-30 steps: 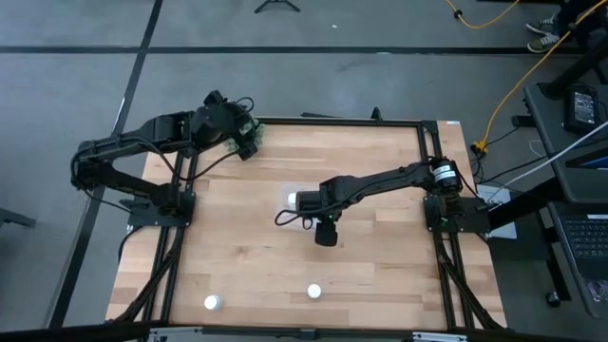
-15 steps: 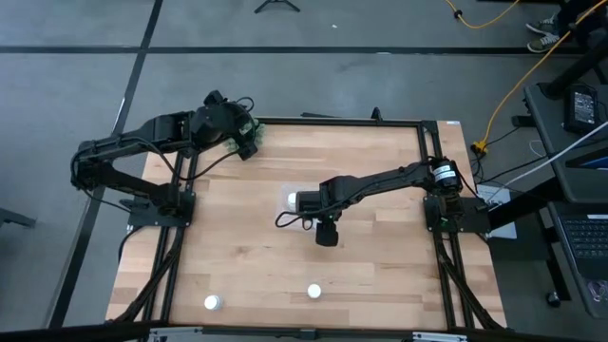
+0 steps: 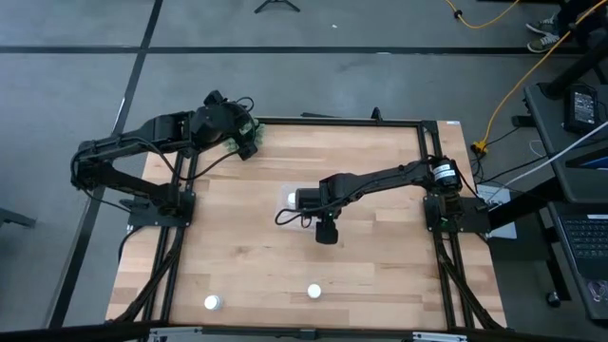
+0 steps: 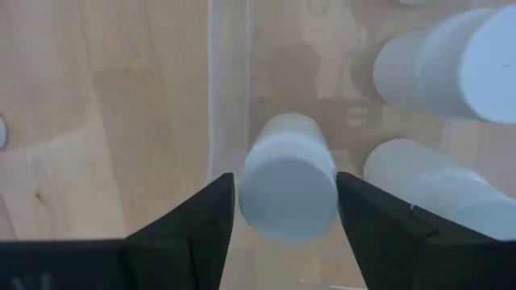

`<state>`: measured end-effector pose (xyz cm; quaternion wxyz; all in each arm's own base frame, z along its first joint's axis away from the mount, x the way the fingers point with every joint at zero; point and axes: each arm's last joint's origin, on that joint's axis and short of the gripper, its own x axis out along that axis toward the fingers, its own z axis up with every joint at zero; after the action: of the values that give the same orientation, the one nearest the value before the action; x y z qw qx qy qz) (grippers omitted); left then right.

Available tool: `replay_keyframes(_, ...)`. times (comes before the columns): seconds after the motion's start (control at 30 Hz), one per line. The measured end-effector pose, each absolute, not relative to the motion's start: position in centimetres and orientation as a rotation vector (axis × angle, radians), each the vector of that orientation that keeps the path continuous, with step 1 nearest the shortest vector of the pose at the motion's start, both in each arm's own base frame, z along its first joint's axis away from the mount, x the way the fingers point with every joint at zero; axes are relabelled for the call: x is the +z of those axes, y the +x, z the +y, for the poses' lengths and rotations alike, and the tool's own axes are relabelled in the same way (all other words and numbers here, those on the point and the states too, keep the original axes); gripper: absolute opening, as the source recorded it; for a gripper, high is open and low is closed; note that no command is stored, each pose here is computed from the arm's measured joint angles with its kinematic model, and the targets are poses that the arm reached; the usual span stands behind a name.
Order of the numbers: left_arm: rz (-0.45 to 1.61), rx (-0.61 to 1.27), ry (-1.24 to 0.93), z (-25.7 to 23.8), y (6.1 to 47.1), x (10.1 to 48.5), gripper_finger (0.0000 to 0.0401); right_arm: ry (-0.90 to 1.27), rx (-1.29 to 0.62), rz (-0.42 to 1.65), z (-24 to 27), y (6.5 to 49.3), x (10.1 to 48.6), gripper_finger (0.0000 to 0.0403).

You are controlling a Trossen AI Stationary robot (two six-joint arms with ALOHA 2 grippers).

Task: Pick and place pill bottles into a basket
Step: Put the top white medicine bottle into the transparent bin, then put the bottom white medicine bottle into the transparent bin

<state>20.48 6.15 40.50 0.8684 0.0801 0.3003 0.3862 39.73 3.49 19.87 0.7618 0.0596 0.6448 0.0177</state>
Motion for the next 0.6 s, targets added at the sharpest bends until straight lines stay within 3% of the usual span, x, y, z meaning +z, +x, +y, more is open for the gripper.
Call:
replay_keyframes(0.27,0.629,0.808,0.168,6.1,20.5,40.5,0.0281,0.136,0.047,1.398,3.5,39.8,20.1,0.0231)
replay_keyframes(0.6,0.630,0.808,0.168,6.1,20.5,40.5,0.0281,0.103,0.031,1.390,2.7,40.4,24.5,0.0249)
